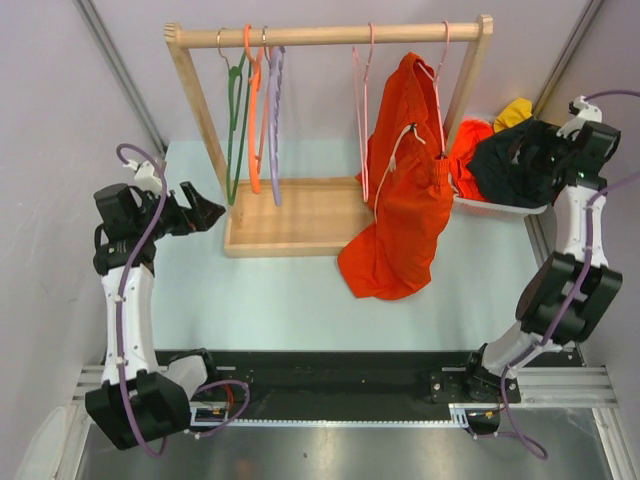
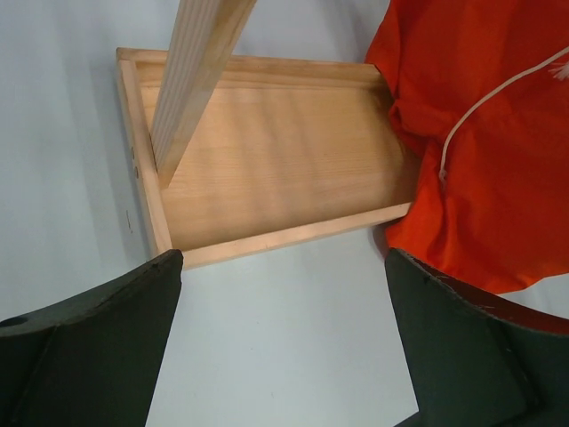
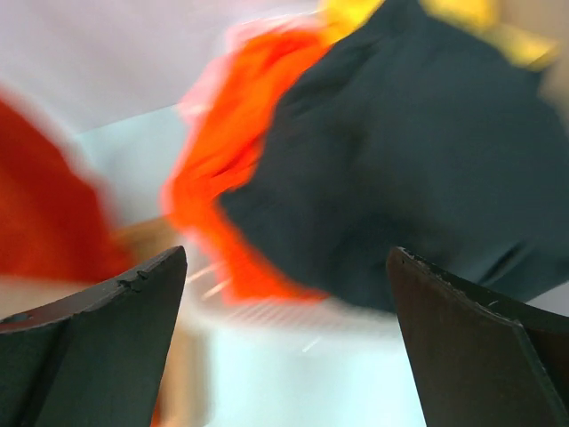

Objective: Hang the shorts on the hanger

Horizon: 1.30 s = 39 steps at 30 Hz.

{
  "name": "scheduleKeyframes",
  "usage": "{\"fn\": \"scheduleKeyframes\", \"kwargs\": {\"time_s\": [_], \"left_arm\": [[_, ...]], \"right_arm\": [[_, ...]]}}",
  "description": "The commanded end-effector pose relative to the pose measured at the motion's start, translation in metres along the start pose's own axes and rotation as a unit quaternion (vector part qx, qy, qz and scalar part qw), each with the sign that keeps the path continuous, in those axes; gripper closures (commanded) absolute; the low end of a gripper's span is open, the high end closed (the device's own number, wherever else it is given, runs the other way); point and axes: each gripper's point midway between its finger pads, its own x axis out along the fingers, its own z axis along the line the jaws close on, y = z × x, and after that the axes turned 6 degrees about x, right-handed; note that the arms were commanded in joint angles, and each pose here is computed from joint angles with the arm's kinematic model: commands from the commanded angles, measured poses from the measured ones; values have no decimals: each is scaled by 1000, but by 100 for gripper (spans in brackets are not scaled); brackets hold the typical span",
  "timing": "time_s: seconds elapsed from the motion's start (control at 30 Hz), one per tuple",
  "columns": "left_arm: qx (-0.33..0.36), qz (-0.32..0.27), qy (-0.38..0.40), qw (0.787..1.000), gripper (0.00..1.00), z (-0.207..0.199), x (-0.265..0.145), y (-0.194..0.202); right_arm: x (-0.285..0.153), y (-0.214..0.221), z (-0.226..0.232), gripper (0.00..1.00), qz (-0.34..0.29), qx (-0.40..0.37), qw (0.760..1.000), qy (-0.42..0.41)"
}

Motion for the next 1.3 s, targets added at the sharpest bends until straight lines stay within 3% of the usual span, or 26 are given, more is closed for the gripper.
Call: {"fn": "scheduleKeyframes", "kwargs": {"time_s": [0.0,0.03,0.1,0.17,0.33,0.5,0.6,0.63,0.7,0.73,0.87,1.0,1.27], "left_arm": [[22,-12,1,1000,0,8,9,-11],[22,-4,-3,1000,0,11,11,-6],[25,8,-12,1000,0,18,13,0],[24,18,-17,999,0,24,17,7],[19,35,-26,999,0,31,21,17],[18,49,-26,998,0,34,22,21],[20,53,-22,998,0,33,23,19],[23,53,-21,998,0,33,22,16],[27,56,-13,998,0,29,19,16],[29,54,-11,998,0,26,18,13],[62,39,4,997,0,15,9,7],[66,25,20,997,0,3,2,10],[81,-43,30,995,0,-24,-21,6]], "right_arm": [[51,-32,-54,0,-44,-112,985,121],[60,-46,-56,0,-54,-124,983,128],[92,-26,-83,0,-22,-127,980,154],[106,-35,-88,0,-26,-140,977,159],[151,13,-89,0,27,-166,977,130],[163,51,-97,4,68,-168,975,128],[166,68,-100,25,85,-175,973,124],[165,67,-99,47,84,-171,974,124],[158,56,-92,77,74,-167,976,119],[153,49,-86,100,69,-162,978,111],[117,-9,-53,100,26,-132,988,76],[43,-82,-19,100,-36,-97,994,27],[-84,-125,38,100,-90,-86,991,-42]]}}
